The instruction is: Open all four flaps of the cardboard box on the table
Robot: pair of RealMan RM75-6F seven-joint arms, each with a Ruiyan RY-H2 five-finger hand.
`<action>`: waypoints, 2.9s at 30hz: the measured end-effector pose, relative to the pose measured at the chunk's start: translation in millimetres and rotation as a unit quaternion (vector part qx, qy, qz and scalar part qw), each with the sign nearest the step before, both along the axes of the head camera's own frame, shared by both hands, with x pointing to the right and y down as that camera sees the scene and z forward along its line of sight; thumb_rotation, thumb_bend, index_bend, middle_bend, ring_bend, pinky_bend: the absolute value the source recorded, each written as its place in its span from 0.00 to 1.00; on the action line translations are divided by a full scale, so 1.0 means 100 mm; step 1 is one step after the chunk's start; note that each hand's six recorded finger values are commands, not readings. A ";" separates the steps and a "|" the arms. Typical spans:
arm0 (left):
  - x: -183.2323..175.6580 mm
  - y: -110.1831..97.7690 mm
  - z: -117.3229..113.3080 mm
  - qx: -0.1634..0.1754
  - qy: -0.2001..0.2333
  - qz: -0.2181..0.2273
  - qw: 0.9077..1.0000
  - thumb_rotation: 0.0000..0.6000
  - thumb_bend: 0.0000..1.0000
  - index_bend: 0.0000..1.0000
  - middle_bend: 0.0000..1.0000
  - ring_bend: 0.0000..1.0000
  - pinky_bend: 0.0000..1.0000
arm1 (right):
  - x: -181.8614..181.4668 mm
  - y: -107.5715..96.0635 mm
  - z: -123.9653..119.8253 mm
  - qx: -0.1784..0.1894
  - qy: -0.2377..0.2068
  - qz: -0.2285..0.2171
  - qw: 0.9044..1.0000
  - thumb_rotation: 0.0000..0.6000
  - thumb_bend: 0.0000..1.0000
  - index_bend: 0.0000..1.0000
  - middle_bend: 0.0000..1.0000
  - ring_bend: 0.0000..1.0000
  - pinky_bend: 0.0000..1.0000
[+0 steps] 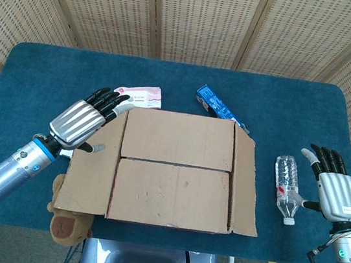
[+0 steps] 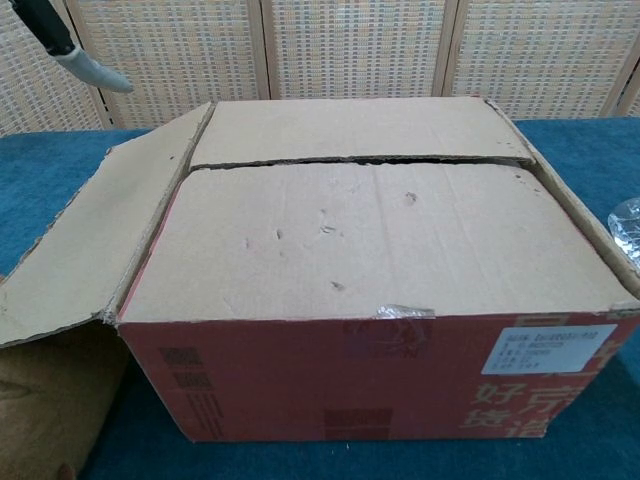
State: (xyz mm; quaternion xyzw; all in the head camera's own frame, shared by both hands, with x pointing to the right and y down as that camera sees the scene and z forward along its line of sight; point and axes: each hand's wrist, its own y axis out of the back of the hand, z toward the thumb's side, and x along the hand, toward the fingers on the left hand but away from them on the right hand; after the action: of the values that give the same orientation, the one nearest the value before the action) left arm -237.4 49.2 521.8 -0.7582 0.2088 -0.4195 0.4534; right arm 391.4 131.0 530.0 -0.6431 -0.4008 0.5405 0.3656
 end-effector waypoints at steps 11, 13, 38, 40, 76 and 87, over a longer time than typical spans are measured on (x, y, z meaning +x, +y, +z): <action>0.23 0.10 0.19 -0.025 0.011 0.004 1.000 0.99 0.21 0.00 0.00 0.00 0.00 | 0.01 0.01 0.02 0.003 -0.001 0.003 1.000 1.00 0.13 0.13 0.07 0.00 0.04; 0.26 0.12 0.22 -0.027 0.013 0.006 1.000 0.99 0.21 0.00 0.00 0.00 0.00 | 0.02 0.02 0.02 0.004 -0.001 0.005 1.000 1.00 0.13 0.13 0.07 0.00 0.04; 0.50 0.33 0.62 -0.016 -0.003 0.002 1.000 0.99 0.20 0.00 0.00 0.00 0.00 | 0.10 0.04 0.03 0.003 -0.006 0.014 1.000 1.00 0.13 0.13 0.07 0.00 0.04; 0.50 0.32 0.62 -0.013 -0.005 0.002 1.000 0.99 0.20 0.00 0.00 0.00 0.00 | 0.10 0.05 0.03 0.003 -0.006 0.015 1.000 1.00 0.13 0.13 0.07 0.00 0.04; 0.53 0.09 0.40 0.076 0.042 -0.032 0.996 0.96 0.21 0.00 0.00 0.00 0.00 | 0.20 0.07 0.02 0.005 -0.009 0.030 1.000 1.00 0.13 0.13 0.07 0.00 0.04; 0.40 -0.36 0.14 0.149 0.033 -0.049 0.987 0.94 0.21 0.00 0.00 0.00 0.00 | 0.22 0.08 0.00 0.005 -0.010 0.030 0.999 1.00 0.13 0.13 0.07 0.00 0.04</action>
State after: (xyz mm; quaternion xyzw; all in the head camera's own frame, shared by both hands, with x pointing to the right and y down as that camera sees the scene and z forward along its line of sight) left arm -197.0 13.5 535.5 -0.6843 0.3204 -0.3803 0.5333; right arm 413.3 138.8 530.2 -0.6340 -0.4266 0.5429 0.3483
